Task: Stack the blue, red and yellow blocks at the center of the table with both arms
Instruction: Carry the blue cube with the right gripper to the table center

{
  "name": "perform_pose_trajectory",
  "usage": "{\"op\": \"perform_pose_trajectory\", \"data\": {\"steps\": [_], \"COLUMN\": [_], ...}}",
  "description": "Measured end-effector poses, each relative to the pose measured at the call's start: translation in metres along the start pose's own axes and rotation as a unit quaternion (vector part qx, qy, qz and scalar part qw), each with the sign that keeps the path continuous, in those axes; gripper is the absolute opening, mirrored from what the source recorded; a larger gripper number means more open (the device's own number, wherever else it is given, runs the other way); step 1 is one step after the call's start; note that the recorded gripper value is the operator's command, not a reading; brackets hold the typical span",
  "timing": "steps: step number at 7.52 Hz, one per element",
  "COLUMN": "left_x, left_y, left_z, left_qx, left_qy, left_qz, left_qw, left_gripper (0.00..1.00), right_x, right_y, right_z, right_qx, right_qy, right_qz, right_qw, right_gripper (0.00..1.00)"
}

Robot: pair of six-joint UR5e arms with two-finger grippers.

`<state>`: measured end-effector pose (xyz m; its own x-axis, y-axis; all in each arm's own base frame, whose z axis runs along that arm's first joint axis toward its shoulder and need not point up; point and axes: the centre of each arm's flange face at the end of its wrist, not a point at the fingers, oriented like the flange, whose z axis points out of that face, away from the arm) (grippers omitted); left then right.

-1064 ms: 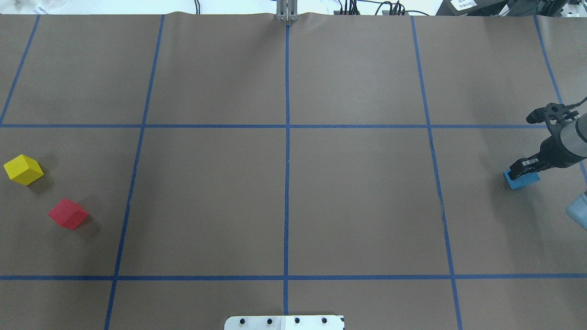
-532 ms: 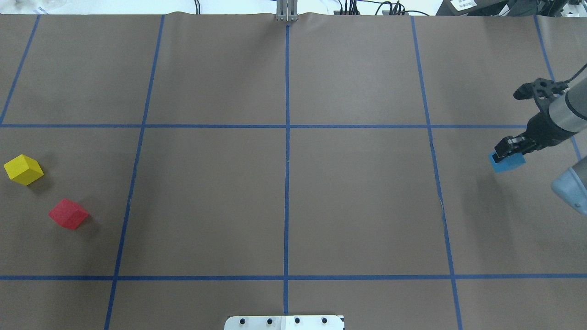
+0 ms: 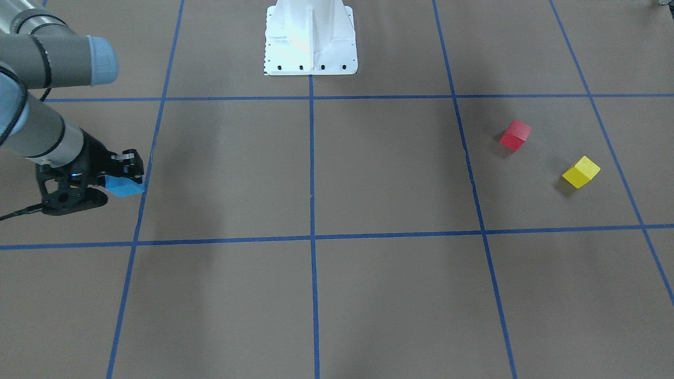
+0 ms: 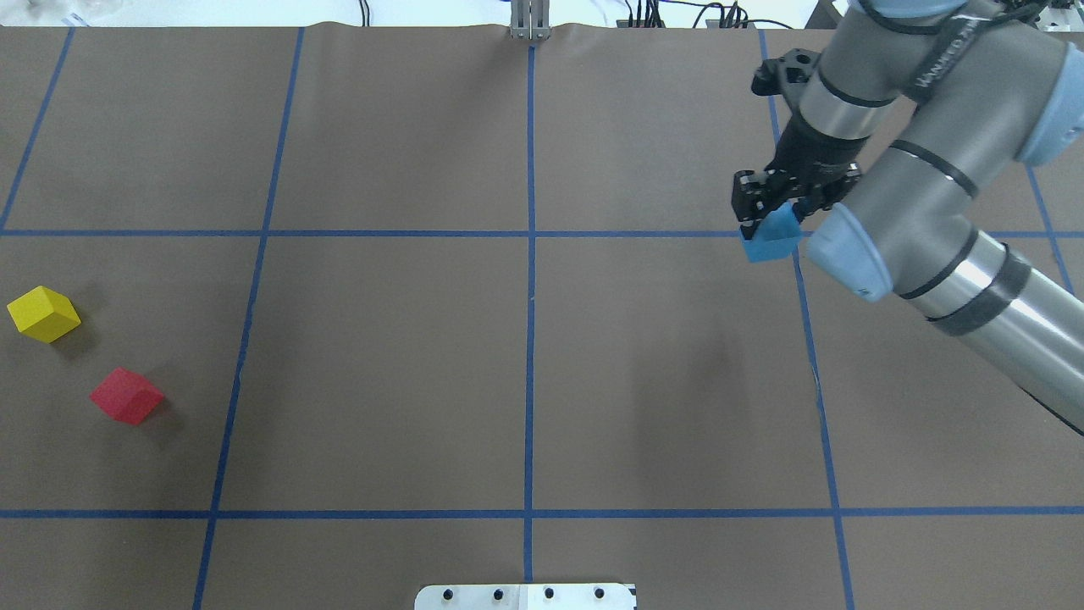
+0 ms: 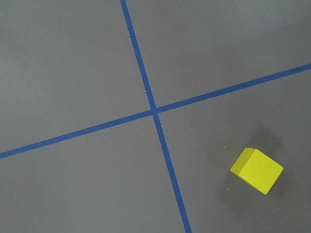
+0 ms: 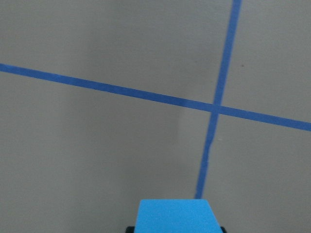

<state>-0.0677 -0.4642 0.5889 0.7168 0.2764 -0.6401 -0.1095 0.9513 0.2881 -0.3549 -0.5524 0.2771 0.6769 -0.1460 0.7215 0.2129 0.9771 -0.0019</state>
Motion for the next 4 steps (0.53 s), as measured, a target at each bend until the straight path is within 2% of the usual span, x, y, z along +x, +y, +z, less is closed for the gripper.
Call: {"op": "perform_pose_trajectory", "data": {"steps": [2, 4], "left_x": [0.000, 0.000], "left_y": [0.000, 0.000], "left_z": [0.000, 0.000], "left_qx": [-0.001, -0.001], "left_qy": [0.000, 0.000], "left_qz": [-0.001, -0.001], "left_qw": [1.0000, 1.0000], "left_gripper": [1.00, 1.00], "right_x": [-0.109, -0.186], "right_y": [-0.017, -0.036], "right_z": [0.010, 0.056], "right_qx": [-0.005, 0.009], "right_qy": [0.004, -0.008], "right_qz": [0.032, 0.075], "right_qw": [0.9995, 0.9971], "right_gripper": [0.00, 0.00]}}
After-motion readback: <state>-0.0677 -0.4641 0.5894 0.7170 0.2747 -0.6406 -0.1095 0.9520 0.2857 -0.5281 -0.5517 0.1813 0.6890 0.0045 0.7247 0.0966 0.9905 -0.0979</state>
